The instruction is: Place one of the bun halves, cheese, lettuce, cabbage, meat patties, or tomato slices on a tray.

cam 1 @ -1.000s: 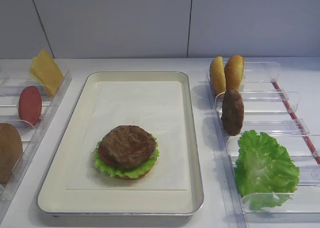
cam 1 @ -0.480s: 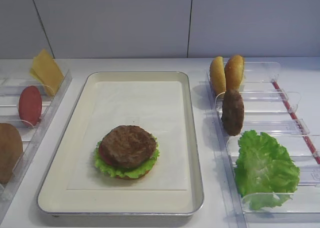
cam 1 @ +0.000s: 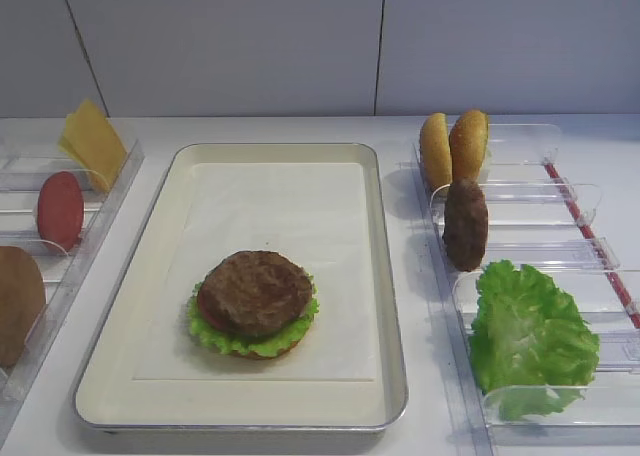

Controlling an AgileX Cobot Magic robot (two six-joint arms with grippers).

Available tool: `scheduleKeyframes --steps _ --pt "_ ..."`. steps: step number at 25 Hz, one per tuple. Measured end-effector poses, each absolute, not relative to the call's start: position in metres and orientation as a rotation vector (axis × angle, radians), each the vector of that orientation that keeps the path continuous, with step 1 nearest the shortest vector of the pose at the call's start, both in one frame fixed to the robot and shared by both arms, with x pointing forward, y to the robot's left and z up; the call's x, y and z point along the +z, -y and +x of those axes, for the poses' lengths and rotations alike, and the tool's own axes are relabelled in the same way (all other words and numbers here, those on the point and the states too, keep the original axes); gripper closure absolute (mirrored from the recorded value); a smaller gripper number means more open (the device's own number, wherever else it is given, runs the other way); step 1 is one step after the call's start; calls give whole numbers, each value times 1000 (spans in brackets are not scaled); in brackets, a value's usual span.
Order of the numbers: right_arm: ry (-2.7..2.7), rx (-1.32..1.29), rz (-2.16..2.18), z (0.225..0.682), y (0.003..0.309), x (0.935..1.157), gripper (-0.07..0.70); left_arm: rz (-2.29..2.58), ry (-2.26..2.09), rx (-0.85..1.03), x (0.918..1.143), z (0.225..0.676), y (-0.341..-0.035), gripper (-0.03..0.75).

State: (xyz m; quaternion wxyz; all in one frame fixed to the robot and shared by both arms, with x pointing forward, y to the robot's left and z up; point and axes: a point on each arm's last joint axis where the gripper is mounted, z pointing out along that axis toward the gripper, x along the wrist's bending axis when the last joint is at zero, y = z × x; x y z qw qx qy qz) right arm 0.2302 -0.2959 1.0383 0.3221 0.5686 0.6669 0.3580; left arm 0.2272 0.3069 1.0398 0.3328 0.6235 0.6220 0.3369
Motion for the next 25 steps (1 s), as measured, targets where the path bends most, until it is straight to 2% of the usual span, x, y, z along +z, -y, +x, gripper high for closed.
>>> scheduleKeyframes --steps 25 --pt "-1751 940 1490 230 296 1038 120 1629 -1625 880 1040 227 -307 417"
